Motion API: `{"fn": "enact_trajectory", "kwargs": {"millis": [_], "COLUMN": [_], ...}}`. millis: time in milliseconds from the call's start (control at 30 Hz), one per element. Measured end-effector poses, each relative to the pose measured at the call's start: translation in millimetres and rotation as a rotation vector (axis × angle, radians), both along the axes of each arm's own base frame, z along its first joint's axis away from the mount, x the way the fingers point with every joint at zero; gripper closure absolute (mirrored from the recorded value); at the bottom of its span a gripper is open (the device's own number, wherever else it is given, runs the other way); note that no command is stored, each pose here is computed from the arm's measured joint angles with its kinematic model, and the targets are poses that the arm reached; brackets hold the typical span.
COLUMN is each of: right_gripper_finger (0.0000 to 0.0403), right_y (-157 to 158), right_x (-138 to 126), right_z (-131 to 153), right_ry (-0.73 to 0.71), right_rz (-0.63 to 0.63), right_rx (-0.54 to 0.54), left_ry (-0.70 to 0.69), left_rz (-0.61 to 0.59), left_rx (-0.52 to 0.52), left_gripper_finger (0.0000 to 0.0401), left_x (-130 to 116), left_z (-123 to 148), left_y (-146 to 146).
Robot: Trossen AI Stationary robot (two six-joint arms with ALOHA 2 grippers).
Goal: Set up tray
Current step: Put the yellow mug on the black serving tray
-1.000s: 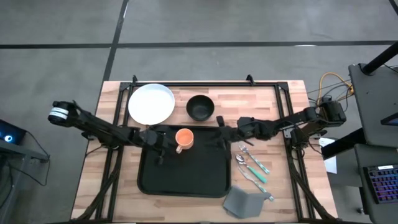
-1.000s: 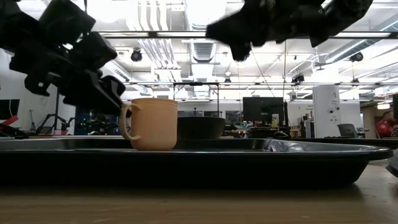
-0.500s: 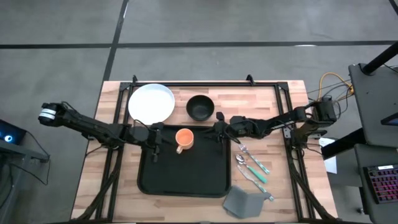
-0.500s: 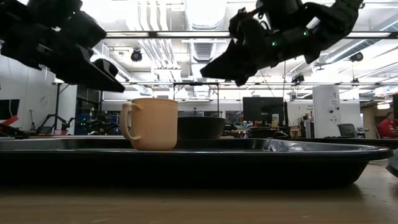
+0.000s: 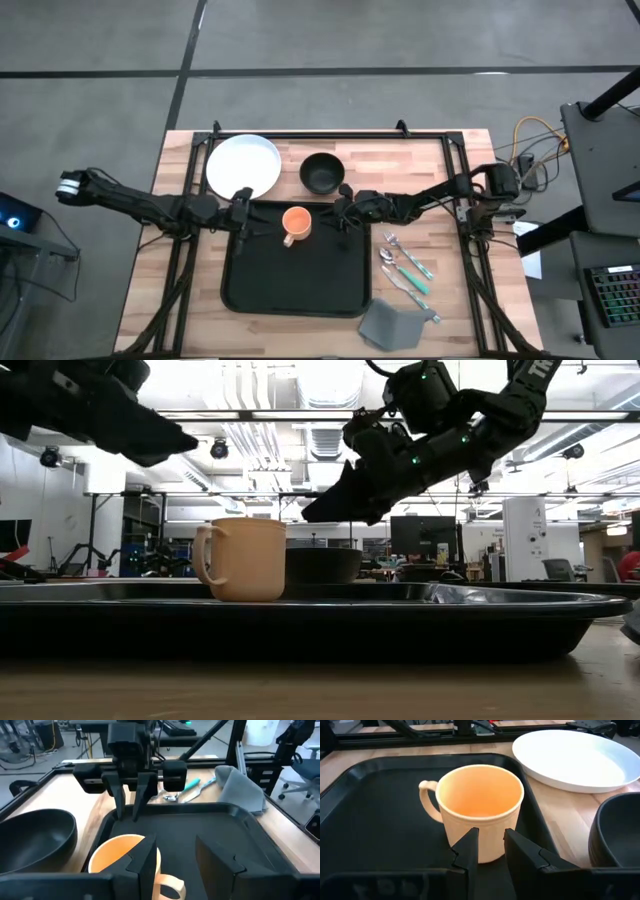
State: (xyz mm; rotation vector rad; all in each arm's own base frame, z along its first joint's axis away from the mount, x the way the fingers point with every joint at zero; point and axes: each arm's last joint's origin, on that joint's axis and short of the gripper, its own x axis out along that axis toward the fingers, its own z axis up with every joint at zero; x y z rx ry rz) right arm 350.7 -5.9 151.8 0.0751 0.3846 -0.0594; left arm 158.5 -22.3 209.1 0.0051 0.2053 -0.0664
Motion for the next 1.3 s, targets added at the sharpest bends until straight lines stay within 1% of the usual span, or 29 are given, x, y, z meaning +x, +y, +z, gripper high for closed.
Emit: {"fn": "enact_trajectory", "kwargs": {"millis": [67, 133, 200, 300, 367, 467, 600, 833, 1033, 1167, 1300], "right_gripper_finger": [0.0316, 0.0317, 0.0321, 0.0327, 0.033, 0.0334, 0.0333, 0.0321, 0.0316, 0.0322, 0.0329], "right_y": [0.0, 0.1, 0.1, 0.1, 0.1, 0.3, 0.3, 0.1, 0.1, 0.0, -0.2], "right_x": [0.4, 0.4, 0.4, 1.1, 1.0, 1.2, 1.2, 5.3, 17.6, 25.1, 34.4], "right_z": [0.3, 0.3, 0.3, -2.2, -3.9, -2.6, -2.7, -9.6, -14.4, -19.9, -24.9], "right_ry": [-0.003, -0.003, -0.003, 0.0, 0.008, -0.001, 0.0, -0.019, -0.011, 0.01, 0.03], "right_rz": [0.0, 0.0, -0.002, -0.009, -0.008, -0.009, -0.009, -0.016, -0.015, -0.013, -0.015], "right_rx": [0.0, 0.0, 0.005, 0.022, 0.022, 0.024, 0.024, 0.042, 0.042, 0.044, 0.048], "left_ry": [0.013, 0.046, 0.073, 0.062, 0.043, 0.014, -0.032, -0.084, -0.126, -0.156, -0.155], "left_rz": [-0.006, -0.016, -0.015, 0.068, 0.137, 0.207, 0.213, 0.217, 0.22, 0.231, 0.231], "left_rx": [0.028, 0.073, 0.09, 0.078, 0.08, 0.09, 0.079, 0.058, 0.047, 0.04, 0.04], "left_gripper_finger": [0.0285, 0.0285, 0.0285, 0.0285, 0.0285, 0.0285, 0.0285, 0.0285, 0.0285, 0.0284, 0.0284], "left_x": [-1.6, -3.1, -4.3, -5.1, -7.6, -11.7, -18.8, -31.1, -38.6, -43.3, -48.9], "left_z": [-1.6, -8.2, -15.1, -17.9, -17.4, -15.7, -14.3, -22.0, -27.4, -27.2, -28.9], "left_y": [0.2, 0.3, 1.0, 4.8, 7.4, 9.9, 11.1, 12.8, 14.0, 15.8, 16.7]}}
